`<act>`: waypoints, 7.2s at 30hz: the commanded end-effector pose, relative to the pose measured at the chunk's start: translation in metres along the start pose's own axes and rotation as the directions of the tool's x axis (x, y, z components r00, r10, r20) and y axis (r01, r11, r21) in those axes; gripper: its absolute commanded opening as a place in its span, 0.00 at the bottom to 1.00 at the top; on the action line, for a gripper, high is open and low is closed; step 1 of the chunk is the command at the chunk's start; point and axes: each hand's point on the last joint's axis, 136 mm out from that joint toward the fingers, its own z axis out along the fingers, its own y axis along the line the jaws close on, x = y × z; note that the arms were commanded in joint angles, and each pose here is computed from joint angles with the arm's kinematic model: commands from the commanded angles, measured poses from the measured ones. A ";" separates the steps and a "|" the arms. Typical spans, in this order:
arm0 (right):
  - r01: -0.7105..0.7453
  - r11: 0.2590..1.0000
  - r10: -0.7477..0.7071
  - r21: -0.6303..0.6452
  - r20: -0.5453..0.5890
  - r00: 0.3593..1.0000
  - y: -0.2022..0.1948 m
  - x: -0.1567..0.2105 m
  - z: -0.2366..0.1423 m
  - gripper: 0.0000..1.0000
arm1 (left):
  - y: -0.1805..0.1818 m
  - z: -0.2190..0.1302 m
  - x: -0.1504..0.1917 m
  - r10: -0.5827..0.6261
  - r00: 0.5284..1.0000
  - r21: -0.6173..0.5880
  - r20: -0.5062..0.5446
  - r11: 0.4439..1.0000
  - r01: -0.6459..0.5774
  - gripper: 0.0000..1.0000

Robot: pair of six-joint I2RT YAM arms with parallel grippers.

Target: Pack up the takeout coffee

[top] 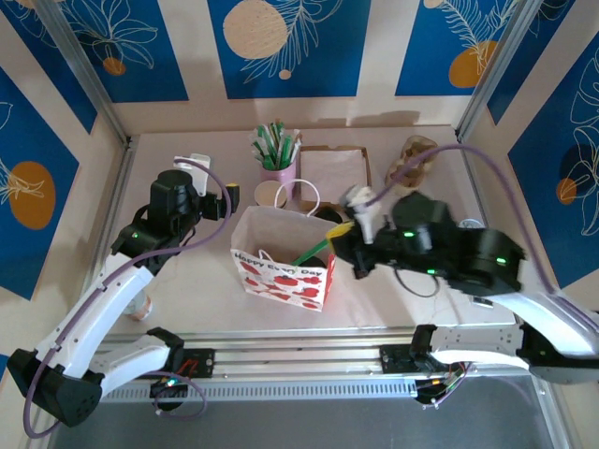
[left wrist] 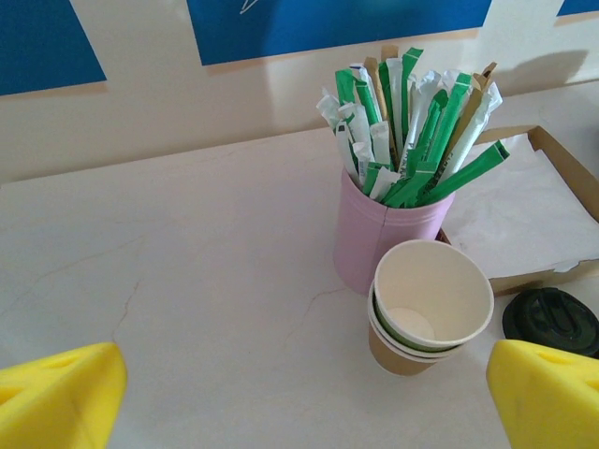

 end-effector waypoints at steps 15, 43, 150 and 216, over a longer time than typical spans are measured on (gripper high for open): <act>-0.237 0.937 0.273 0.257 -0.114 0.955 -0.072 -0.003 0.046 0.59 | 0.003 0.001 -0.002 -0.005 1.000 -0.009 0.016 1.000 0.005 0.97; -0.444 0.484 0.788 0.754 -0.154 0.597 -0.390 0.109 0.266 0.65 | 0.007 0.008 0.004 0.028 1.000 -0.038 -0.004 0.999 -0.028 0.97; -0.443 0.889 0.396 0.114 0.293 0.870 -0.120 -0.068 0.010 0.00 | 0.006 0.002 -0.001 0.019 1.000 -0.024 0.012 1.000 -0.019 0.97; -0.277 0.935 0.314 0.221 -0.155 0.937 -0.057 0.032 0.175 0.24 | 0.004 0.006 0.005 0.027 1.000 -0.023 -0.011 0.999 -0.028 0.97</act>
